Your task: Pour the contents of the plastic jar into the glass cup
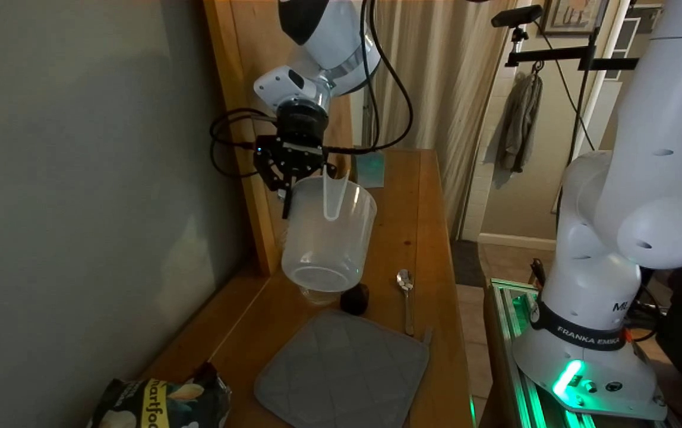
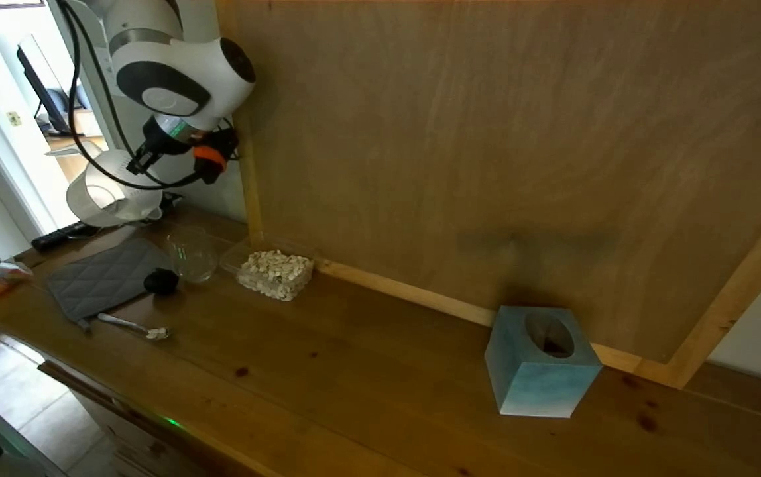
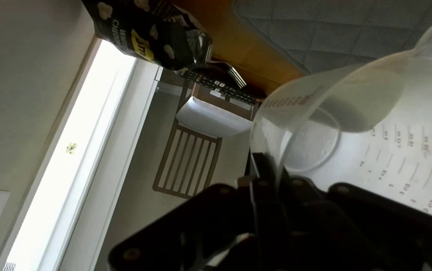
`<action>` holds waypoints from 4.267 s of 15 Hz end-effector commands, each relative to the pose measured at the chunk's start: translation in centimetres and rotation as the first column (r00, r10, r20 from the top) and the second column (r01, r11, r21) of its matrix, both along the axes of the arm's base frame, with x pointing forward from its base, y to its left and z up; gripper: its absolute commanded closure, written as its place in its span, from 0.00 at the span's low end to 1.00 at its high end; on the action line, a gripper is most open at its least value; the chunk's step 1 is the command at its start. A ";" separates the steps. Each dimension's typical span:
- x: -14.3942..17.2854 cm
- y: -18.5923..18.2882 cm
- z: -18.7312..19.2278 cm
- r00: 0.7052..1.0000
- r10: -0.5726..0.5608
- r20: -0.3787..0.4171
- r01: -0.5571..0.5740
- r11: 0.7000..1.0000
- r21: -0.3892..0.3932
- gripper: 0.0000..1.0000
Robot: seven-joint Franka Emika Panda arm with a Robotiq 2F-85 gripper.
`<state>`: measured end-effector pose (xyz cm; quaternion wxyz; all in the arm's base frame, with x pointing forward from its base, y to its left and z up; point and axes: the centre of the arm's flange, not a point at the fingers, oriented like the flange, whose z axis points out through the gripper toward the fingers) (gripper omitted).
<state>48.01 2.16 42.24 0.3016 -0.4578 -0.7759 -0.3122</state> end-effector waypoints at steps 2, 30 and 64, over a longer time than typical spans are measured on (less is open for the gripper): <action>1.1 -1.5 0.2 1.000 0.002 -0.015 -0.001 0.996 0.091 0.99; 2.0 -3.9 0.2 0.998 0.010 -0.063 0.003 0.981 0.194 0.99; 2.3 -4.2 -0.1 0.990 -0.034 -0.136 0.062 0.976 0.209 0.99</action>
